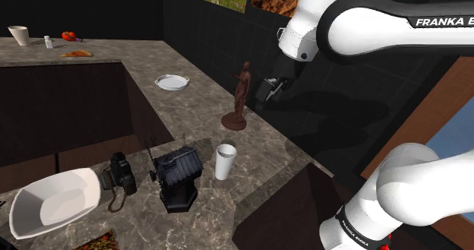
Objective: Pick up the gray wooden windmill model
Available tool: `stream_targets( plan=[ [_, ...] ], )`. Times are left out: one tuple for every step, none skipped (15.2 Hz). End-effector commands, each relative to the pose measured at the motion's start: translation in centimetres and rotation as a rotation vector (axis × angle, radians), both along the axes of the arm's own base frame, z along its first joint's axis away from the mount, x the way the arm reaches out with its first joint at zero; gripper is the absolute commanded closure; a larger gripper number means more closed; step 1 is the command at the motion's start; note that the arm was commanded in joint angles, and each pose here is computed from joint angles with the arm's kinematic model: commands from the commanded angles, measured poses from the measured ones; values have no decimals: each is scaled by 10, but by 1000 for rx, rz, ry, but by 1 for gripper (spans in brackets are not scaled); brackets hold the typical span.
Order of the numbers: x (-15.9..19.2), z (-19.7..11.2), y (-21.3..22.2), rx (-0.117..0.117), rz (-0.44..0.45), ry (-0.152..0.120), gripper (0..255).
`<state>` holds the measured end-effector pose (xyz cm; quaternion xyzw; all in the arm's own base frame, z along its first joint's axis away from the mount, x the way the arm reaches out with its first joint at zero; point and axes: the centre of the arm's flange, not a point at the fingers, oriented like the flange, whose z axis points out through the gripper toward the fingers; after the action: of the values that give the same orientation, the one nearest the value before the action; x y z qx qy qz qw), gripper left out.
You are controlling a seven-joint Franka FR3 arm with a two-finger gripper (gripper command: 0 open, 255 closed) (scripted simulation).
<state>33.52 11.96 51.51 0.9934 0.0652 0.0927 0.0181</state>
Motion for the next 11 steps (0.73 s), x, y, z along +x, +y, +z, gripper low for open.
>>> stream_targets(
  plan=[
    [6,-12,20,5,-7,-23,0],
    [10,-20,30,7,-9,-33,0],
    [13,-27,39,9,-12,-43,0],
    [17,-35,49,10,-15,-54,0],
    [21,-42,58,12,-18,-64,0],
    [25,-50,68,14,-21,-74,0],
    [29,-57,78,16,-24,-84,0],
    [33,-64,87,18,-27,-94,0],
    [37,-72,97,19,-30,-104,0],
    [42,-79,107,21,-33,-115,0],
    [46,-86,116,23,-36,-125,0]
  ],
)
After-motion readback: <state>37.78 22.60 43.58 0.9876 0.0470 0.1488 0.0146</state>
